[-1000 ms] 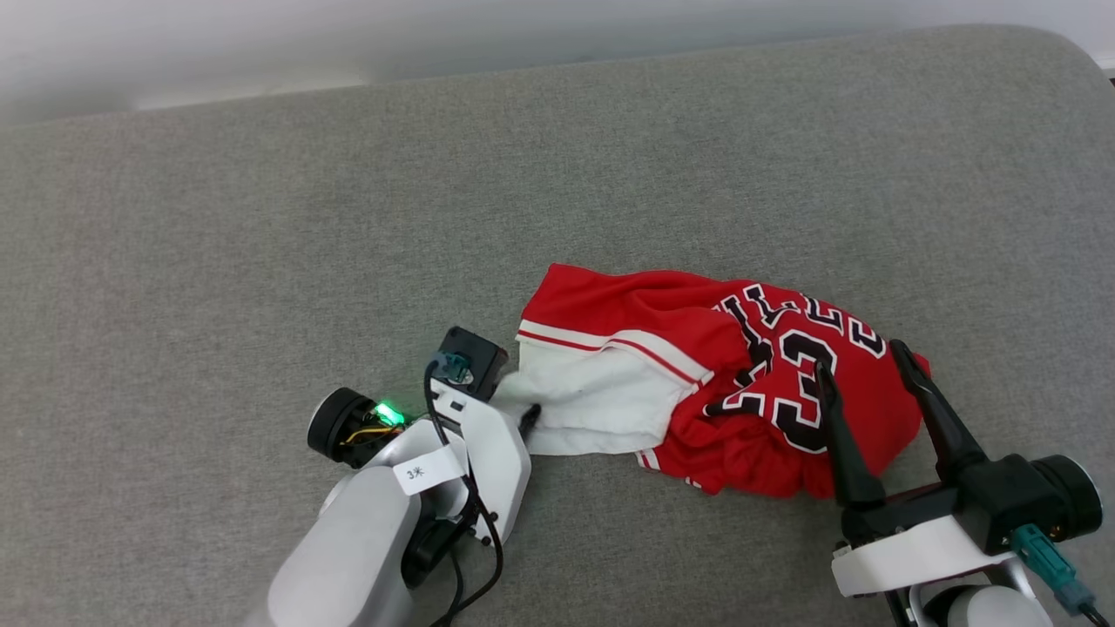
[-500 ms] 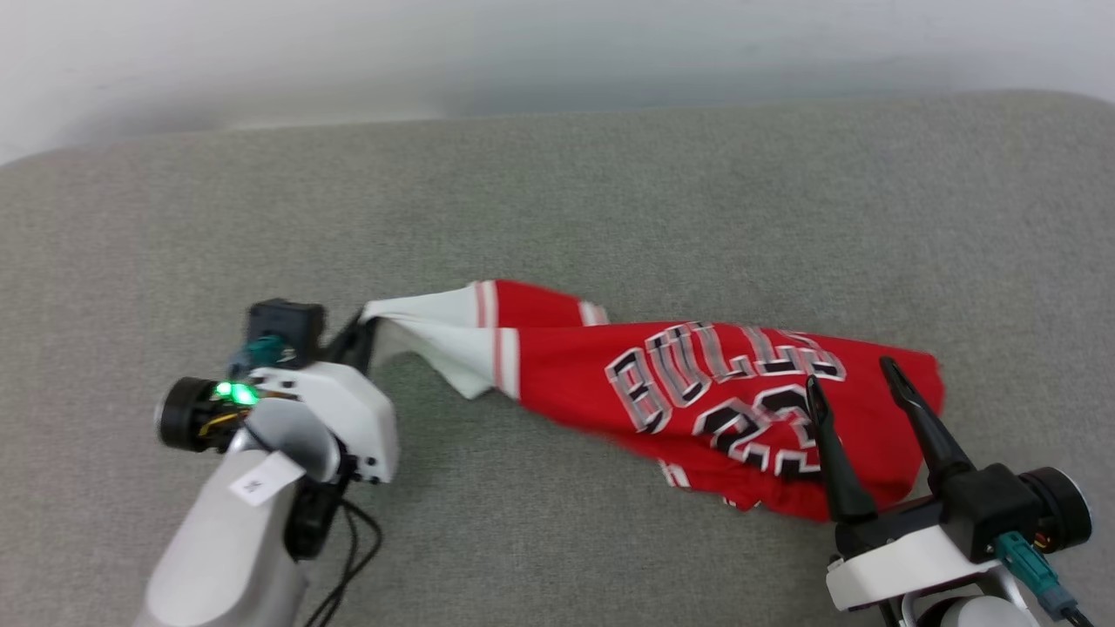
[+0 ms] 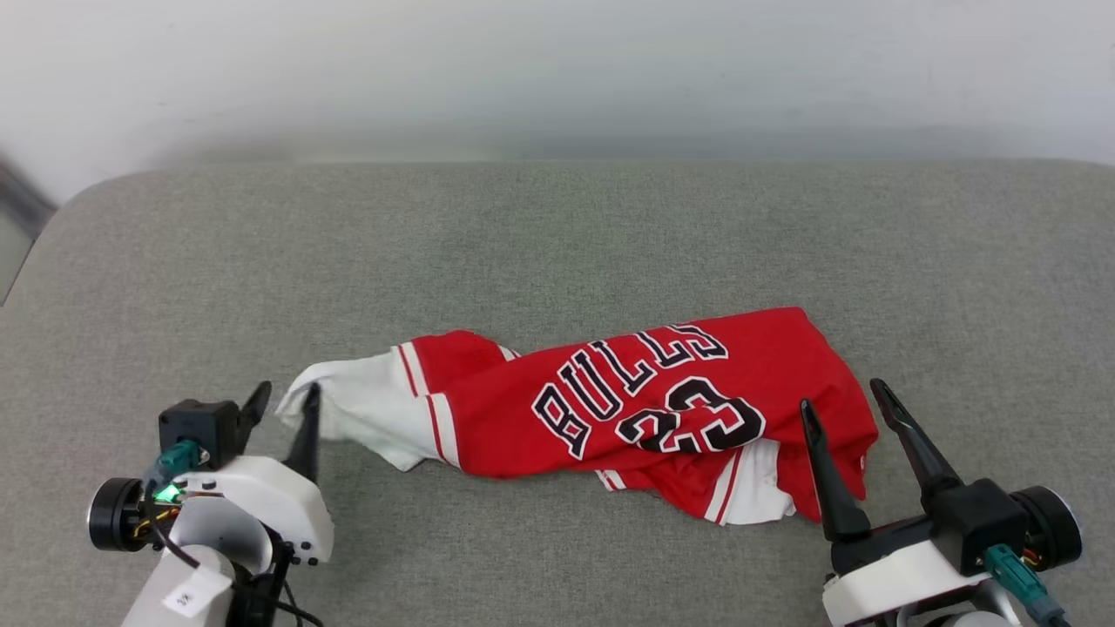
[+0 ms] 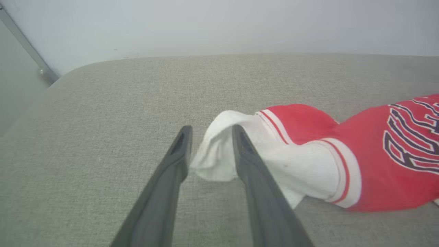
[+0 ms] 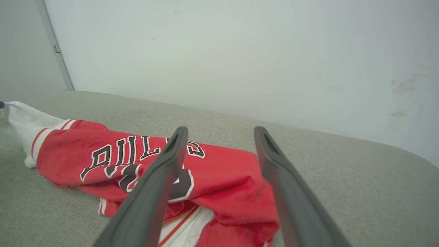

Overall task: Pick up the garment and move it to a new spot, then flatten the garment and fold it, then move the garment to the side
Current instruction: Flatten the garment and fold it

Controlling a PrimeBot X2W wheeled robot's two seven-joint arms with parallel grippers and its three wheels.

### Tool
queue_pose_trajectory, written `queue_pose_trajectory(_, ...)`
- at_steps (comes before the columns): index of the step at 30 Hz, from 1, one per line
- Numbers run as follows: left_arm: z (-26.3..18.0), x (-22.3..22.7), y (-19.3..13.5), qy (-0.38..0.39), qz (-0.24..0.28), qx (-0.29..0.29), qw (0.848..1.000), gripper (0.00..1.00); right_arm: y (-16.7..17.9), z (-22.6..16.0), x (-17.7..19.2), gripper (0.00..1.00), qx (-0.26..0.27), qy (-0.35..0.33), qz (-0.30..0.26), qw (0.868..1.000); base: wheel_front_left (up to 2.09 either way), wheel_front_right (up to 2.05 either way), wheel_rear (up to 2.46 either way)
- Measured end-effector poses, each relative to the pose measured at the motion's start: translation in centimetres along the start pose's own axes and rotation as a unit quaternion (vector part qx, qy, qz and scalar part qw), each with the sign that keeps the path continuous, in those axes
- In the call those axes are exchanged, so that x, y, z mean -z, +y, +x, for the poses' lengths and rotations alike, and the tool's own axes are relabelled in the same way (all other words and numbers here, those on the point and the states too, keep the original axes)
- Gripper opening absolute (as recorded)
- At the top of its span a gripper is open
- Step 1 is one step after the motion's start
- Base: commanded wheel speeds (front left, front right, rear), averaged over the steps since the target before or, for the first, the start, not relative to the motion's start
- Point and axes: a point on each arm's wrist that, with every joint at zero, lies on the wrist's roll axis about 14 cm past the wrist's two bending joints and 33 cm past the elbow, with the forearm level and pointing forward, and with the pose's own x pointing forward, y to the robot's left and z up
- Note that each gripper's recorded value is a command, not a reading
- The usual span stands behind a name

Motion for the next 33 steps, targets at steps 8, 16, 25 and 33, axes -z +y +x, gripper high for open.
queue_pose_trajectory(8, -1.8, -5.2, -3.2, -0.140, 0.020, 0.053, 0.989, 1.00, 0.2, -0.2, -0.8, 1.00, -0.002, -0.010, -0.003, 1.000, 0.00, 0.00, 0.00)
queue_pose_trajectory(16, -5.0, -6.0, -6.6, -0.178, 0.007, 0.092, 0.980, 1.00, 0.2, -0.9, -1.6, 1.00, 0.001, -0.019, -0.006, 1.000, 0.00, 0.00, 0.00)
queue_pose_trajectory(25, -7.1, -4.7, -9.6, -0.170, -0.015, 0.127, 0.977, 1.00, 0.0, -1.7, -1.8, 1.00, 0.005, -0.022, -0.007, 1.000, 0.00, 0.00, 0.00)
queue_pose_trajectory(33, -5.8, -4.7, -15.1, -0.127, 0.006, 0.211, 0.969, 1.00, -1.4, -2.2, -1.1, 1.00, 0.026, -0.009, -0.014, 1.000, 0.00, 0.00, 0.00)
